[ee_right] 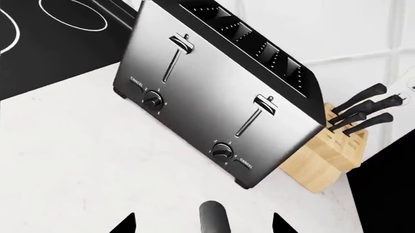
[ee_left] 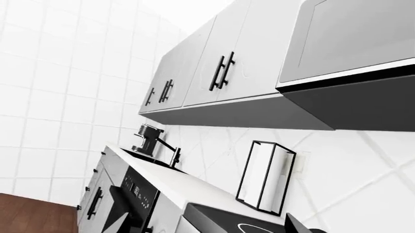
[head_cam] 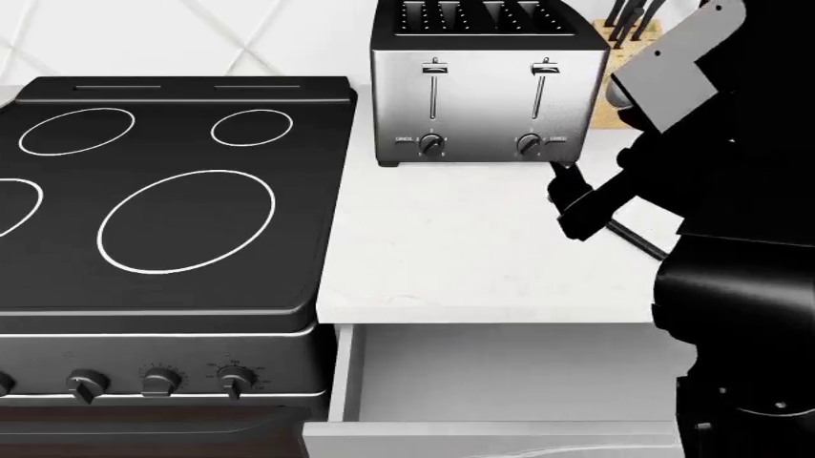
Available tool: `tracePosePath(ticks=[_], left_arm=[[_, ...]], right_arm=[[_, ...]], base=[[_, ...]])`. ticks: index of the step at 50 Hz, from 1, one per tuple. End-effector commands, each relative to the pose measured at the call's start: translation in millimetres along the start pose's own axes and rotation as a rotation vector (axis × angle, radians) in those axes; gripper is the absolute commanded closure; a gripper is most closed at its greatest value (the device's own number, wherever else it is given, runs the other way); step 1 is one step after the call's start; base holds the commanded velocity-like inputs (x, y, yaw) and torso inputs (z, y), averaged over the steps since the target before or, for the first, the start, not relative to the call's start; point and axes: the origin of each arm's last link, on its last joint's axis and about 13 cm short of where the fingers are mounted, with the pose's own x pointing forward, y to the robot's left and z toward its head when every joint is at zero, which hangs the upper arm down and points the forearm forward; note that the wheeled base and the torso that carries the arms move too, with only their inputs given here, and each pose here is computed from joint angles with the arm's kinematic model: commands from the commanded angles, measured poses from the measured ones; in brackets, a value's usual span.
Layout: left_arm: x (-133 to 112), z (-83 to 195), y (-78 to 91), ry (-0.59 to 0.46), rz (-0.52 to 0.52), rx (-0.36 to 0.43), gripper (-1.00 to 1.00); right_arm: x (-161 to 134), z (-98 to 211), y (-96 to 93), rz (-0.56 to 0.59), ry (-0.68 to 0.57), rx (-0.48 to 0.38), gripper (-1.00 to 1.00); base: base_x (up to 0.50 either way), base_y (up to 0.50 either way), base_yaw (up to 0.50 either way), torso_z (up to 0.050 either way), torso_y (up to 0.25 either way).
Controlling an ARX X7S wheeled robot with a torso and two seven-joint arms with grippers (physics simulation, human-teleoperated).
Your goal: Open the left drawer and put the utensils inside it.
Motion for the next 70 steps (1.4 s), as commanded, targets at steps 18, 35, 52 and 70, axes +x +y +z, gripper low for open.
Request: tracePosePath(ticks=[18,35,52,70], left_arm=[[-0.5,-2.5,0.0,0.007,0.001,0.012,-1.00],[-0.5,-3.2,-0.2,0.011,0.002,0.018,-1.00],[-1.0,-4.4,0.0,0.013,0.001,0.022,-1.00],[-0.9,-4.9,-0.9,0.016,-0.002,0.024,-1.00]], right_arm=[[27.0,-27.9,-4.5,-0.058,0.080,0.119,-1.00],[45.9,-44.7,-5.8,-0.129,0.145,0.167,-1.00],[57.4,-53.9,-4.7,-0.174,0.193,0.206,-1.00],[64.6,-79.0,2.7,-0.157,0.223,0.282,-1.00]], base=[[0.00,0.00,0.00,0.000,0.000],[0.00,0.00,0.00,0.000,0.000],[0.00,0.00,0.00,0.000,0.000],[0.00,0.00,0.00,0.000,0.000]])
